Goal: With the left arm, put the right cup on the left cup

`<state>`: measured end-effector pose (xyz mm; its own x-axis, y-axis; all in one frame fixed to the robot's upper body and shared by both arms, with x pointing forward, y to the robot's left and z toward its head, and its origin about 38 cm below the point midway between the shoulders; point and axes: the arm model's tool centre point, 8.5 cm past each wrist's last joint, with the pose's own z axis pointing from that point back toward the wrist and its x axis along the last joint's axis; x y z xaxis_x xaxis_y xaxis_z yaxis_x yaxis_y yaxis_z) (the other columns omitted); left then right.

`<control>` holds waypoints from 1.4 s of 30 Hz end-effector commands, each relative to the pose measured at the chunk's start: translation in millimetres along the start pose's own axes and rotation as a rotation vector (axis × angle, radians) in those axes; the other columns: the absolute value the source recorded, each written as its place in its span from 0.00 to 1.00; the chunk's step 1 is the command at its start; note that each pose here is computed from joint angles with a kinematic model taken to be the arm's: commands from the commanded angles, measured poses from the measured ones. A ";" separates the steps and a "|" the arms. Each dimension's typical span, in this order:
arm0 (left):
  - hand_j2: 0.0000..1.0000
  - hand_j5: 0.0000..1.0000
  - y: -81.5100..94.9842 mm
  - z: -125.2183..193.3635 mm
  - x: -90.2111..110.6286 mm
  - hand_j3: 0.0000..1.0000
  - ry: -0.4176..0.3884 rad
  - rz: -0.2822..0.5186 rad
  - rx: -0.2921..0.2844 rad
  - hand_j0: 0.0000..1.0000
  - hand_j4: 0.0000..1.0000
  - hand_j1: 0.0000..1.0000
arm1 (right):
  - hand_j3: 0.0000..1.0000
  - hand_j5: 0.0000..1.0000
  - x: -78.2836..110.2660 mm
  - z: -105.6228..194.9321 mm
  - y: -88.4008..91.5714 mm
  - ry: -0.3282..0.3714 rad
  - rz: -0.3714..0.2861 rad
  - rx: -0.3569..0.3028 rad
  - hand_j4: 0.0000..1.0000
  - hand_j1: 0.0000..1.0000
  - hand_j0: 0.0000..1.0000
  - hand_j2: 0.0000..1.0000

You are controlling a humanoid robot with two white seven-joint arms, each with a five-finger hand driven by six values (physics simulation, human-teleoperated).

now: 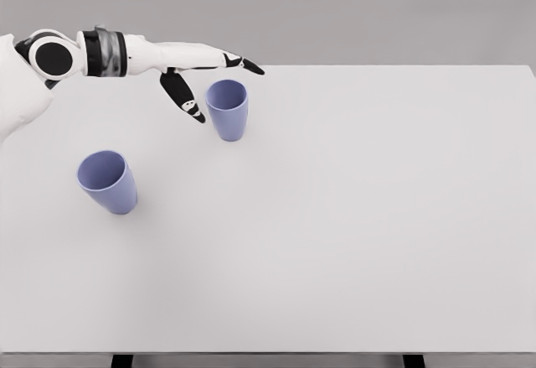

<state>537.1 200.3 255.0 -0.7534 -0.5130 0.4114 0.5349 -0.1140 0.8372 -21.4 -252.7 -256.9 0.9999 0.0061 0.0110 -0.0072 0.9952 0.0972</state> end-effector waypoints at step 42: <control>0.75 0.75 -22.5 -33.2 -21.1 0.75 0.113 -0.034 -0.048 0.75 0.75 0.75 | 1.00 1.00 -0.1 0.0 0.0 0.000 0.000 0.000 1.00 1.00 1.00 1.00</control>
<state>553.3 185.2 214.2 -0.7284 -0.6010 0.3290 0.5267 -0.1839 0.8299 -20.4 -252.7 -256.9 0.9999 0.0063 0.0127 -0.0075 0.9952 0.0972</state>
